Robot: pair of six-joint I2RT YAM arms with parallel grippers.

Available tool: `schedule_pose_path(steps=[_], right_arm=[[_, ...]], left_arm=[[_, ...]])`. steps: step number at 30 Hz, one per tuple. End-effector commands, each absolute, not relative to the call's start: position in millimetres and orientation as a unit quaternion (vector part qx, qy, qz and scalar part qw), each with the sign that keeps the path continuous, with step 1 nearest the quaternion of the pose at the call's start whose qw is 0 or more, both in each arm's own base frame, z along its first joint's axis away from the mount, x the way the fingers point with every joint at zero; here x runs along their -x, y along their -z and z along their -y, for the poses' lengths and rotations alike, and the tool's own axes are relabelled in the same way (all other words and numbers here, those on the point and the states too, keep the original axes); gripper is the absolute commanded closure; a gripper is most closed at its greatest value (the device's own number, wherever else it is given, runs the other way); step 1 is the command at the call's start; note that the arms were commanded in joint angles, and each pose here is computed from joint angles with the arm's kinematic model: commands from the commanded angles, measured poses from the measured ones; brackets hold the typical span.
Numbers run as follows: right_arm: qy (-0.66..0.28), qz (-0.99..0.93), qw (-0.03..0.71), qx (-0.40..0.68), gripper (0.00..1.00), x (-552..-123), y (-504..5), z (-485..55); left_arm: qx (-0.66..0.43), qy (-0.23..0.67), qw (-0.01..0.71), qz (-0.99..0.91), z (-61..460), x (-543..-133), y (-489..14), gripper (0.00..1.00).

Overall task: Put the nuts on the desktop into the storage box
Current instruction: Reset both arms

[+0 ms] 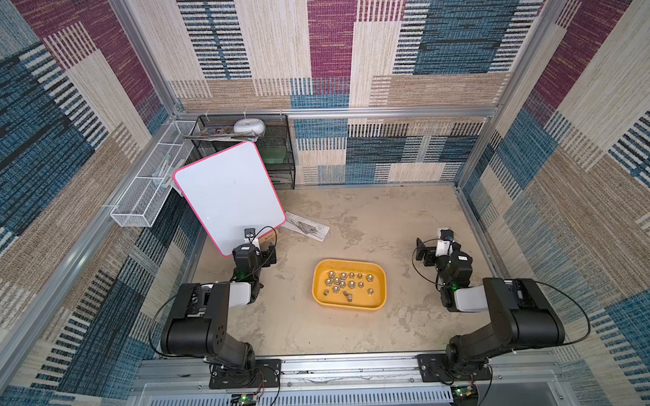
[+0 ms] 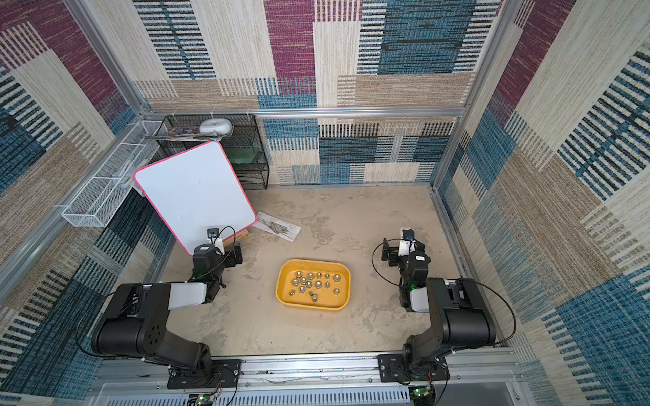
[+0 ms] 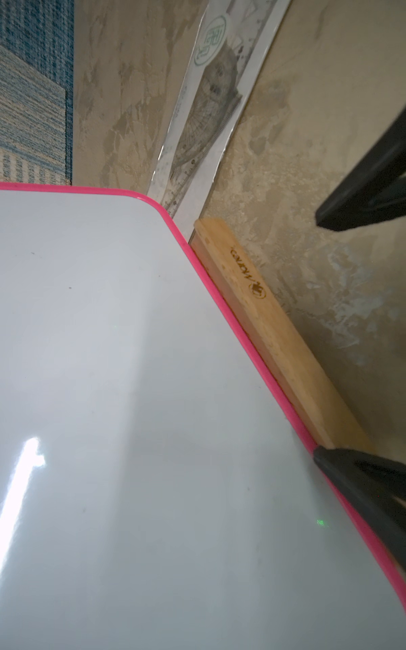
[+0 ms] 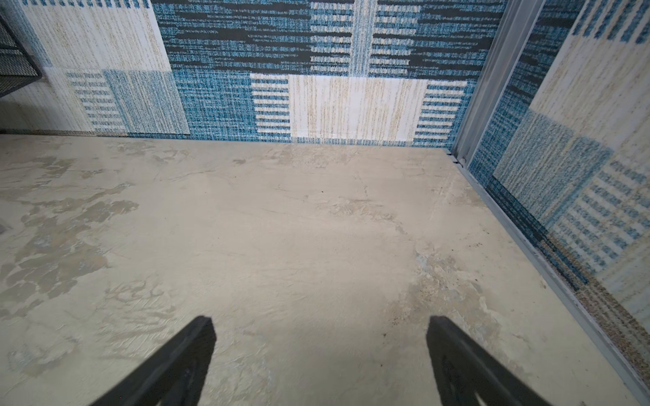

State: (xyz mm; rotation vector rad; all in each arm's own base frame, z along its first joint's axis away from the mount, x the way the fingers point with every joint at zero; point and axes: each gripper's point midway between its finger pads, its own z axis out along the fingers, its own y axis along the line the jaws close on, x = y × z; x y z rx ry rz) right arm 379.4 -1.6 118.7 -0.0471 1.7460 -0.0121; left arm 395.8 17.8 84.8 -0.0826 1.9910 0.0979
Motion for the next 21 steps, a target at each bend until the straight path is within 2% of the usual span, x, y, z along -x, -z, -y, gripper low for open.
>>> schedule_pose_path(steps=[1, 6, 10, 16, 21], right_arm=[[0.004, -0.758, 0.652, 0.024, 0.01, -382, -126, 0], [0.005, -0.758, 0.652, 0.023, 0.01, -382, -126, 1], [0.043, -0.754, 0.654, -0.051, 0.01, -378, -128, 27], [0.044, -0.754, 0.653, -0.050, 0.01, -378, -127, 27], [-0.014, -0.753, 0.655, 0.058, 0.01, -378, -127, -10]], left_arm=[[0.031, -0.042, 0.553, -0.832, -17, -398, -91, 0.00], [0.031, -0.042, 0.554, -0.831, -18, -399, -91, 0.00], [0.032, -0.042, 0.553, -0.831, -18, -399, -91, 0.00], [0.031, -0.042, 0.553, -0.831, -18, -399, -91, 0.00], [0.031, -0.042, 0.553, -0.832, -18, -399, -91, 0.00]])
